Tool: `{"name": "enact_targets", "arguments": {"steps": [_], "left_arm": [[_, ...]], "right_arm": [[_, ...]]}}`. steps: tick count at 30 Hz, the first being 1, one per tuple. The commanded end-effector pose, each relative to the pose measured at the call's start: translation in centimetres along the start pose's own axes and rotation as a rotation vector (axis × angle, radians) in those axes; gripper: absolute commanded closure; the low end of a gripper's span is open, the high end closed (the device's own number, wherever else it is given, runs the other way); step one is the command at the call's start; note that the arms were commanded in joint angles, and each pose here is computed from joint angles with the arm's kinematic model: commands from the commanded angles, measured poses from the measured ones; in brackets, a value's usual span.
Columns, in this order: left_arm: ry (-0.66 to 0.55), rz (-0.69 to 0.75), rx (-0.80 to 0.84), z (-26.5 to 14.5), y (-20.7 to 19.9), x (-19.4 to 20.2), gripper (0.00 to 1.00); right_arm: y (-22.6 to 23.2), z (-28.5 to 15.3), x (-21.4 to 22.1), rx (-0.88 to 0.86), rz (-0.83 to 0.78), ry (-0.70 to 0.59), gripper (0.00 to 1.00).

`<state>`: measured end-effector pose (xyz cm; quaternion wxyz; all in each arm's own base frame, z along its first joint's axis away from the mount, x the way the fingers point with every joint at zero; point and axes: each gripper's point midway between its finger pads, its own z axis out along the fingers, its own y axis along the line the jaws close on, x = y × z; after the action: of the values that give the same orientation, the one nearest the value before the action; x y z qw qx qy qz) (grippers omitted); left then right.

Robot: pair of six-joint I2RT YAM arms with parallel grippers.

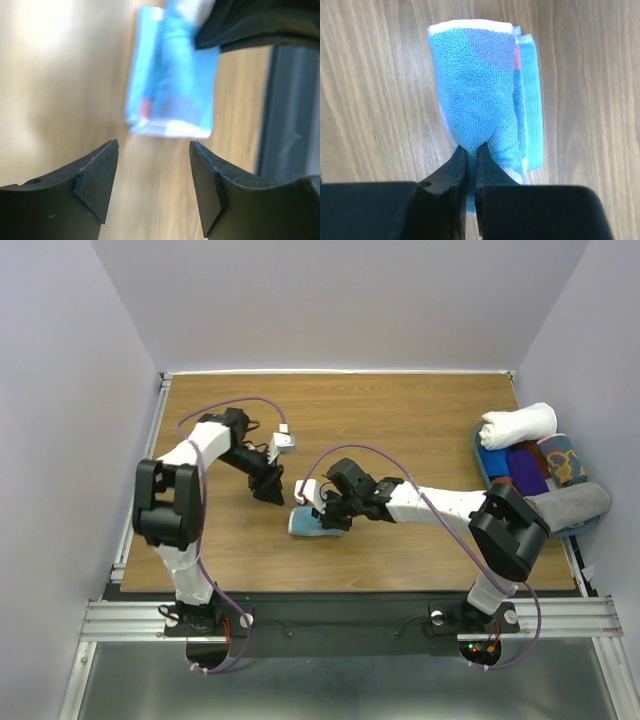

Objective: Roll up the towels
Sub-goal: Roll the towel

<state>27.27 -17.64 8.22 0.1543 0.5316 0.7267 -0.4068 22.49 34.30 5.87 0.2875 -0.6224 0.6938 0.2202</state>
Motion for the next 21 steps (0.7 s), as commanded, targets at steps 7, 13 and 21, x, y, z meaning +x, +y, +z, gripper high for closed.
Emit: {"name": "enact_targets", "arguments": {"steps": [7, 13, 21], "left_arm": [[-0.079, 0.337, -0.434, -5.2, -2.0, -1.1, 0.30], [0.004, 0.540, -0.486, -1.0, -4.8, -0.4, 0.28], [0.021, 0.693, -0.484, 2.6, -5.0, -2.7, 0.27]], "right_arm": [[1.6, 0.0, 2.7, -0.260, 0.314, 0.072, 0.99], [1.0, 0.1, 2.6, -0.301, 0.372, 0.060, 0.99], [1.1, 0.2, 2.7, -0.338, 0.393, 0.061, 0.99]]}}
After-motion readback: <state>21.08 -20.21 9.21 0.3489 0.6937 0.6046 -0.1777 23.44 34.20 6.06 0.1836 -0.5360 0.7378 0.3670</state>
